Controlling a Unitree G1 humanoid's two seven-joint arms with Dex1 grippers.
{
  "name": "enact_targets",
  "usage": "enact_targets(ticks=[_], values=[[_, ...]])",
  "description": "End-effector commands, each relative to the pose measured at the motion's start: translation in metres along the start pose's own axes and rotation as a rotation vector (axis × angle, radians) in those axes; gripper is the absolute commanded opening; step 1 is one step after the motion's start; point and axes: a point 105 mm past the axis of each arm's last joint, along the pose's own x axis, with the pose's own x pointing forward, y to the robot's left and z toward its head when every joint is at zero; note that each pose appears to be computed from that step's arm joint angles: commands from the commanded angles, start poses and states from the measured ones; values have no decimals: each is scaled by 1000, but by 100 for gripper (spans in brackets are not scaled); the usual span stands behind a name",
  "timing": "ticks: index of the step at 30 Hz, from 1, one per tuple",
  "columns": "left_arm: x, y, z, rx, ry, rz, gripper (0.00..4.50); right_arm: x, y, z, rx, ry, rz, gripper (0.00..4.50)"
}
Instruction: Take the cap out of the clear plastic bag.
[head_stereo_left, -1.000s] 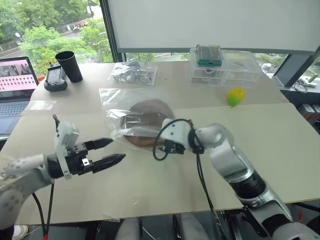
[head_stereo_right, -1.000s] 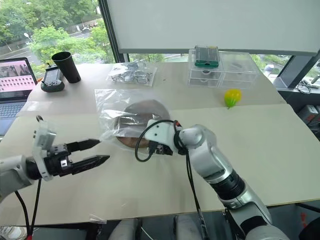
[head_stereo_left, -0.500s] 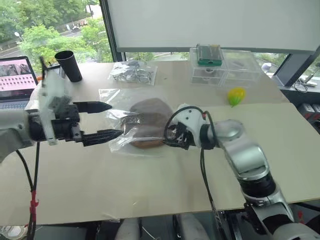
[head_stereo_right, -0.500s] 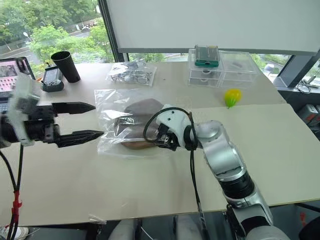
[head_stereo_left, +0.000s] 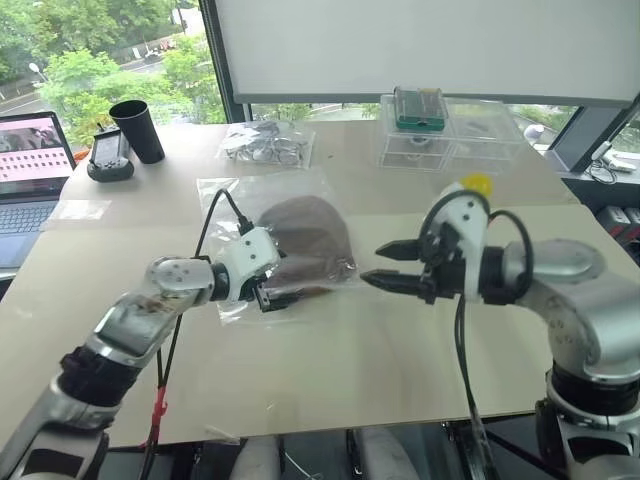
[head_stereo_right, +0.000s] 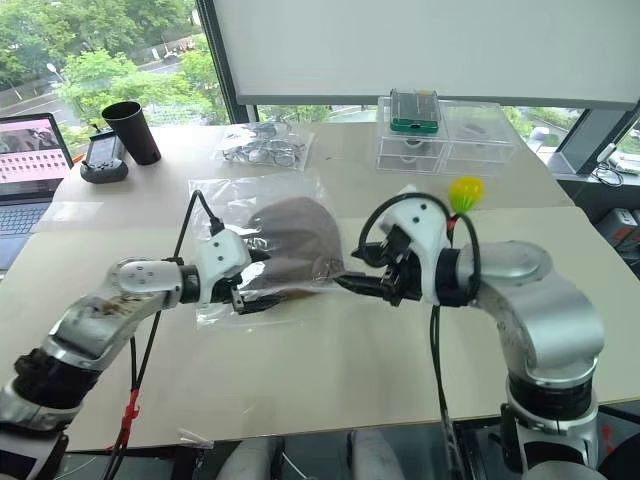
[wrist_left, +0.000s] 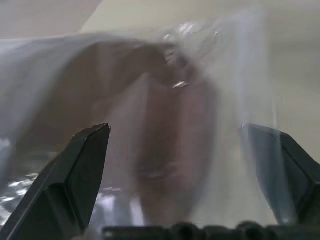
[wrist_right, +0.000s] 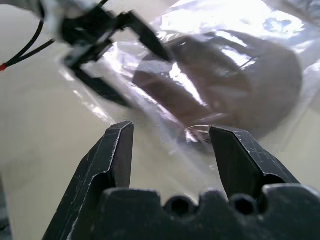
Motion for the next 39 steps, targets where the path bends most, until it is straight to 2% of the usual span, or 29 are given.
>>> enact_targets(ticks=[1, 4, 16, 19, 21, 23, 24, 29, 32, 39], values=[[-2, -1, 0, 96, 18, 5, 450, 8, 9, 3, -35, -11, -11, 293], [-3, -3, -6, 131, 54, 4, 450, 15, 11, 3, -33, -15, -14, 293], [-8, 5, 1, 150, 47, 68, 450, 32, 23, -17, -83, 55, 19, 293], [-12, 4, -2, 139, 48, 56, 374, 32, 17, -22, -99, 74, -2, 298], [-14, 2, -3, 134, 49, 46, 294, 33, 14, -24, -107, 82, -12, 298], [-15, 3, -6, 125, 58, 61, 235, 34, 12, -23, -112, 75, -18, 298], [-15, 4, -8, 127, 68, 64, 184, 35, 11, -22, -114, 70, -24, 298], [-16, 5, -12, 125, 84, 79, 14, 39, 9, -21, -121, 62, -31, 298], [-14, 6, -11, 125, 81, 85, 6, 42, 8, -19, -124, 55, -38, 298], [1, 21, 18, 106, 7, 130, 6, 40, 15, 9, -136, -84, 12, 298]])
